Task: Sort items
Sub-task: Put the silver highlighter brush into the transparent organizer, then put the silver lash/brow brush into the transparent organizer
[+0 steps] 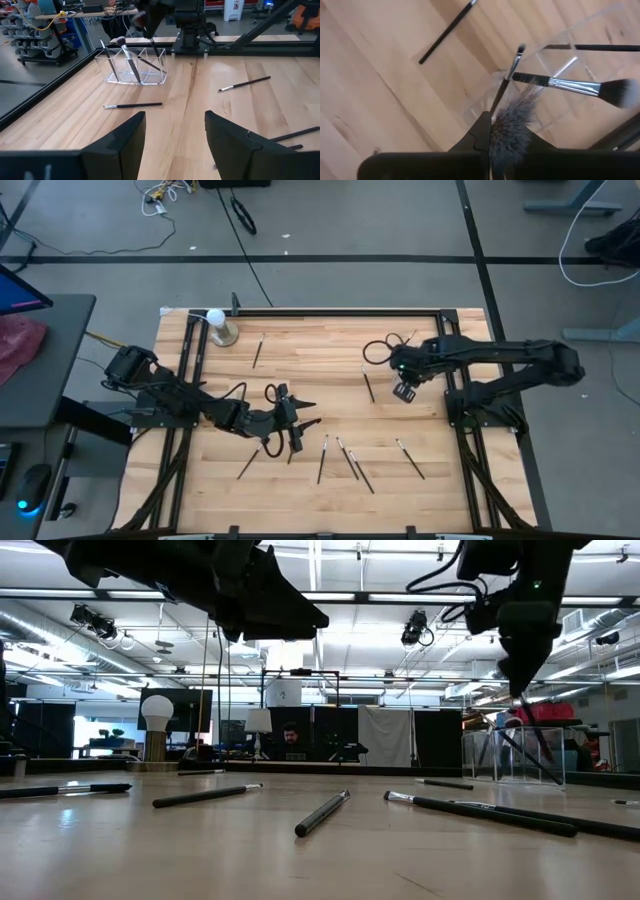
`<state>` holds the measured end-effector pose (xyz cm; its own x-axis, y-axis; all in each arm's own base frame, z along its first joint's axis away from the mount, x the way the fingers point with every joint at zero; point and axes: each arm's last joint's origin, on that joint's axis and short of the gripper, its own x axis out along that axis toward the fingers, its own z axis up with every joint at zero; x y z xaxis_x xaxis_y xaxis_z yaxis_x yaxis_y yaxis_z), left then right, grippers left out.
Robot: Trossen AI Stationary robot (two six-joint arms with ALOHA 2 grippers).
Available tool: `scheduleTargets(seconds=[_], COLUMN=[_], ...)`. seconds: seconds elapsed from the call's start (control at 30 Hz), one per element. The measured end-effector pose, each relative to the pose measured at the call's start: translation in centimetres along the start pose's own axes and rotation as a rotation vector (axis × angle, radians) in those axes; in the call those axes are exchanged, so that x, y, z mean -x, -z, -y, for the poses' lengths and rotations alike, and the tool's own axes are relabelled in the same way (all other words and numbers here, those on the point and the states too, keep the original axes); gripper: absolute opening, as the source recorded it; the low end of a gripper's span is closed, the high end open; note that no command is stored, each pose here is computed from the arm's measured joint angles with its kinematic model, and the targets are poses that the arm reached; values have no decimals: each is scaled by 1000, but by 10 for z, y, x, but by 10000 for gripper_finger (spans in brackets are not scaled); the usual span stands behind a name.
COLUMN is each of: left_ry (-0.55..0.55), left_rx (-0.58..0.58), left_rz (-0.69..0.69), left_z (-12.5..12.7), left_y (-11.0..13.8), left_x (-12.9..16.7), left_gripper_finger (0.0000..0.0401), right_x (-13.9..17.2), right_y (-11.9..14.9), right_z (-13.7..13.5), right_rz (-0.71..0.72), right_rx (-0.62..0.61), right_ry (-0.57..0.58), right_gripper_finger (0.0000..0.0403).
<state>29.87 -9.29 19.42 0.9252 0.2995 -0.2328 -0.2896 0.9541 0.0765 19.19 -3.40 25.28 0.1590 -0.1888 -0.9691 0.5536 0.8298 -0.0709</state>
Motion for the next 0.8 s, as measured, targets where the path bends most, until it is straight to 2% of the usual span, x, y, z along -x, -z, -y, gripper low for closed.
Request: scheduleTargets(seconds=[0.23, 0.43, 0.67, 0.8], left_ry=[0, 0, 0, -1], left_rx=[3, 11, 11, 10], left_rz=[-1, -1, -1, -1], left_z=[0, 0, 0, 0], left_y=[0, 0, 0, 0], left_x=[0, 0, 0, 0], left_gripper_finger=[206, 206, 206, 206], right_x=[-17, -22, -14, 6], right_y=[-8, -12, -13, -11], right_z=[-6, -2, 12, 17], right_rz=[-73, -83, -6, 84], right_rx=[42, 13, -20, -68], right_ry=[31, 42, 108, 106], right_gripper_finger=[31, 88, 166, 183])
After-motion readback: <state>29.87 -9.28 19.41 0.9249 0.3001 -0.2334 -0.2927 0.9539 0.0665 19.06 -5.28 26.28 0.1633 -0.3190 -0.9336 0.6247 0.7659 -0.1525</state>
